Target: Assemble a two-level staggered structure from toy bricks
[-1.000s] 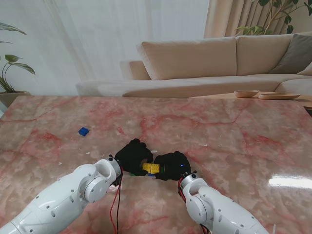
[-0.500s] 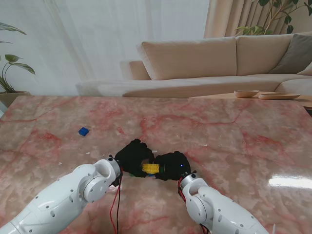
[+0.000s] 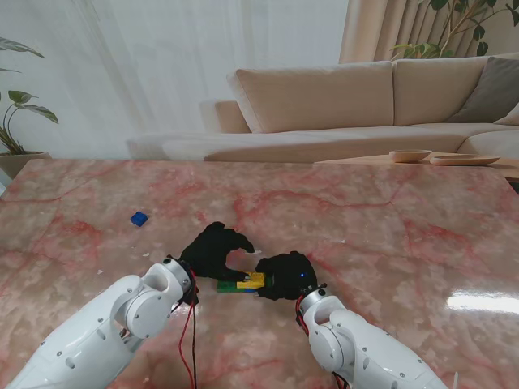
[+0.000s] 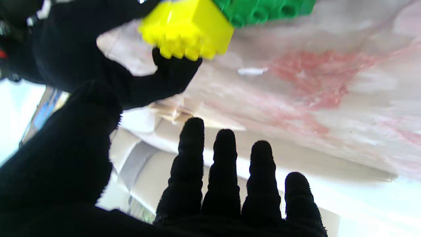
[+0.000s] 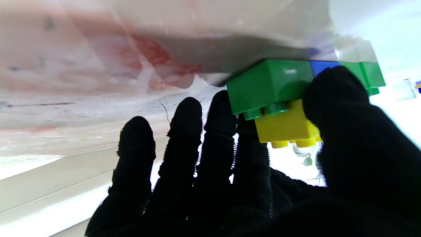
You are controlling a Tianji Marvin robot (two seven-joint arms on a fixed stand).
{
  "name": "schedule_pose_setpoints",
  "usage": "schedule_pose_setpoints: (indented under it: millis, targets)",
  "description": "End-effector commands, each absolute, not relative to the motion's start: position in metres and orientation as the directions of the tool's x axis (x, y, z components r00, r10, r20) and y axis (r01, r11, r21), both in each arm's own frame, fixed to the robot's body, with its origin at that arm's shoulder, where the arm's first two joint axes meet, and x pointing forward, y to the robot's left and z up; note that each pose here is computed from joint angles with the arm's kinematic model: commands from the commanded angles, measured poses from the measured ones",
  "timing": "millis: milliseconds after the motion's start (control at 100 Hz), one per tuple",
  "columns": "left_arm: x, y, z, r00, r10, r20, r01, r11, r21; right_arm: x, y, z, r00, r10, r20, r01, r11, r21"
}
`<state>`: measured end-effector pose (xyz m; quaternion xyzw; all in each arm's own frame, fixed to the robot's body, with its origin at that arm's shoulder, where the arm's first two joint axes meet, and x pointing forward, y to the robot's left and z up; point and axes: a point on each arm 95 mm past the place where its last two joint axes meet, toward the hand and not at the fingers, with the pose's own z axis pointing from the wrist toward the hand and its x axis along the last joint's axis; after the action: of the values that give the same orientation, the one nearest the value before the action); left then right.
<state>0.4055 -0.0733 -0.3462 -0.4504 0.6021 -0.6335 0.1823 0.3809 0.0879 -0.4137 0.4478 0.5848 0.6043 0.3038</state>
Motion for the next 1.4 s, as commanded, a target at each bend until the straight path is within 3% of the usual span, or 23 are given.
schedule_pose_setpoints:
  millis: [0, 510, 1390]
  targets:
    - [0.404, -0.075, -0.351, -0.514, -0.778, 0.361, -0.306, -0.227, -0.925, 0.379, 0.088, -0.418, -0.407, 0.894, 0.188, 0.175, -0.125, 0.977]
    - [0.408, -0.077, -0.365, -0.533, -0.768, 0.356, -0.282, -0.235, -0.93, 0.378, 0.089, -0.418, -0.41, 0.893, 0.186, 0.177, -0.122, 0.977]
    - [0.409, -0.075, -0.386, -0.613, -0.754, 0.236, -0.274, -0.078, -0.959, 0.378, 0.089, -0.417, -0.414, 0.891, 0.185, 0.183, -0.118, 0.976]
